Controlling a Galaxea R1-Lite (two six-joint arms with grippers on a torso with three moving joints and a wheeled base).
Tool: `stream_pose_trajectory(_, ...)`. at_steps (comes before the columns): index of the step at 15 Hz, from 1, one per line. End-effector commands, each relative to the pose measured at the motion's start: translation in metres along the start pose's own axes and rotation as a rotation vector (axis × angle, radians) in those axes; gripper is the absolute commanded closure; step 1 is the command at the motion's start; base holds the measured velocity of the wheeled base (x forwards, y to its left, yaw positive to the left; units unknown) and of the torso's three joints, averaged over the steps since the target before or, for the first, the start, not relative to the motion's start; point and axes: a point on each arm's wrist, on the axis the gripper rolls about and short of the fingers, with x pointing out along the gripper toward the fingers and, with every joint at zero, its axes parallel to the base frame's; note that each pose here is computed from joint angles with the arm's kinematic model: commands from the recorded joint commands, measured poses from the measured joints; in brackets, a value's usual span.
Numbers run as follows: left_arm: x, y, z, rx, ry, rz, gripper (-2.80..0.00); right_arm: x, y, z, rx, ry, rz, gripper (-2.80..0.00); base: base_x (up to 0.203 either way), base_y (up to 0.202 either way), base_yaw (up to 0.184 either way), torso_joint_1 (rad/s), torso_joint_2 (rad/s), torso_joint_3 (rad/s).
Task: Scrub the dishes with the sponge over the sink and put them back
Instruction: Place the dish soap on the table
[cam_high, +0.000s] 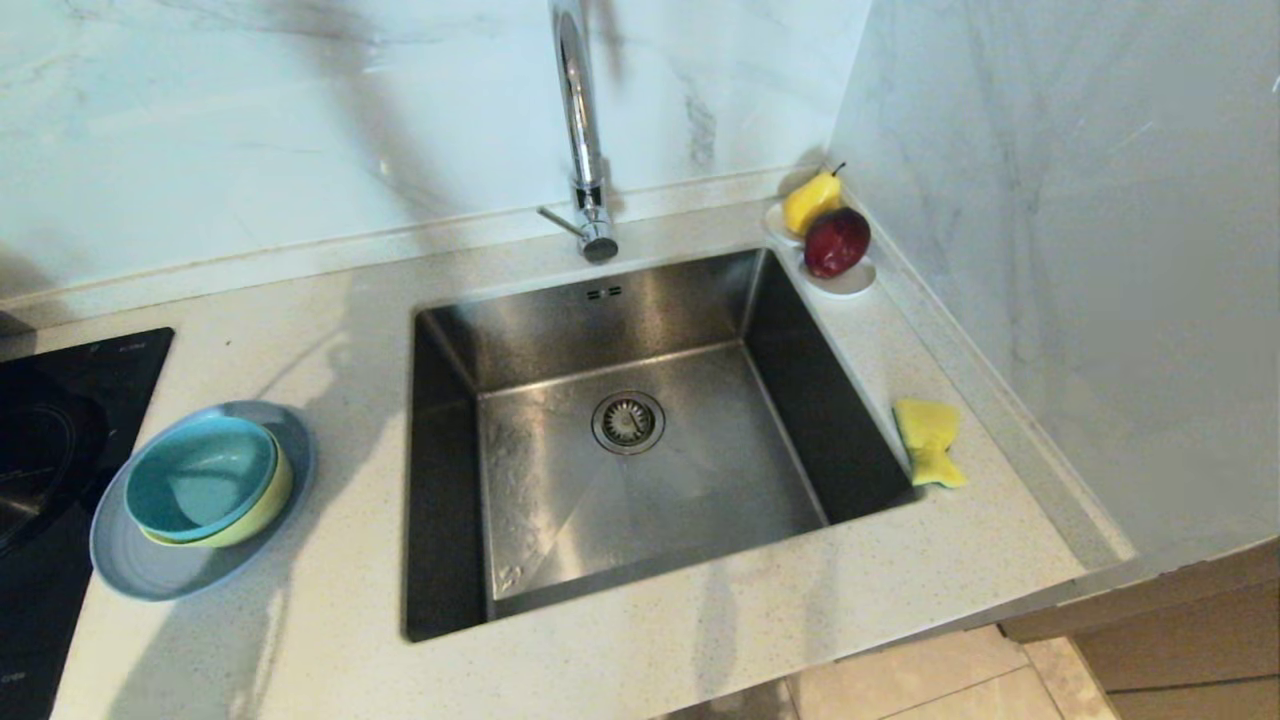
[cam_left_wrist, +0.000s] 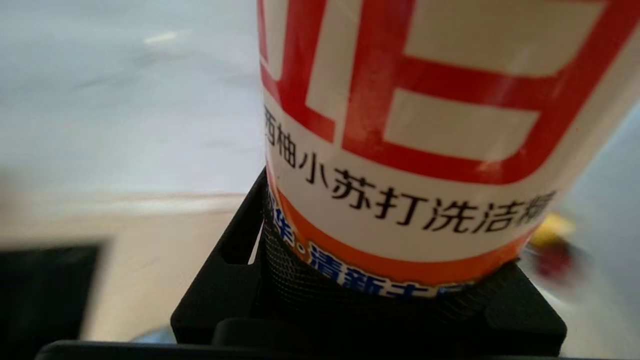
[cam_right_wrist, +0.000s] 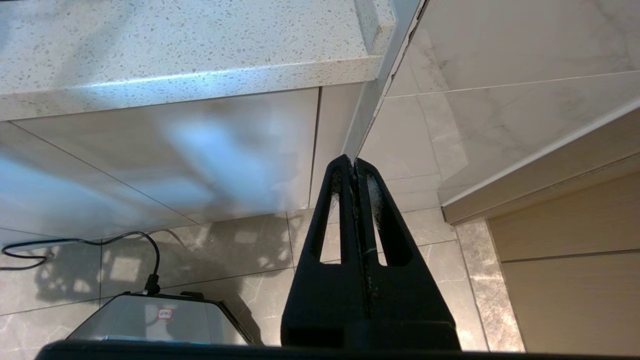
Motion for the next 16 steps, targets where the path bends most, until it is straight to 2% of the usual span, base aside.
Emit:
stream_pose_trajectory(1, 0.023, 0.004, -0.027, 0.008, 0.046, 0.103, 0.00, 0.000, 0.000, 0.000, 0.001, -0.001, 0.002, 0.00, 0.000, 0.000, 0.000, 0.000, 0.00, 0.000)
stream_pose_trajectory(4, 0.059, 0.002, -0.071, -0.002, 0.008, 0.154, 0.00, 0.000, 0.000, 0.000, -0.001, -0.001, 0.002, 0.00, 0.000, 0.000, 0.000, 0.000, 0.00, 0.000)
stream_pose_trajectory(7, 0.093, 0.004, -0.120, 0.027, 0.027, 0.336, 0.00, 0.000, 0.000, 0.000, -0.001, -0.001, 0.002, 0.00, 0.000, 0.000, 0.000, 0.000, 0.00, 0.000)
stream_pose_trajectory(9, 0.107, 0.004, -0.142, 0.042, 0.059, 0.397, 0.00, 0.000, 0.000, 0.000, -0.001, -0.001, 0.002, 0.00, 0.000, 0.000, 0.000, 0.000, 0.00, 0.000)
stream_pose_trajectory(16, 0.159, 0.003, -0.225, 0.039, 0.045, 0.460, 0.00, 0.000, 0.000, 0.000, -0.001, -0.001, 0.002, 0.00, 0.000, 0.000, 0.000, 0.000, 0.00, 0.000)
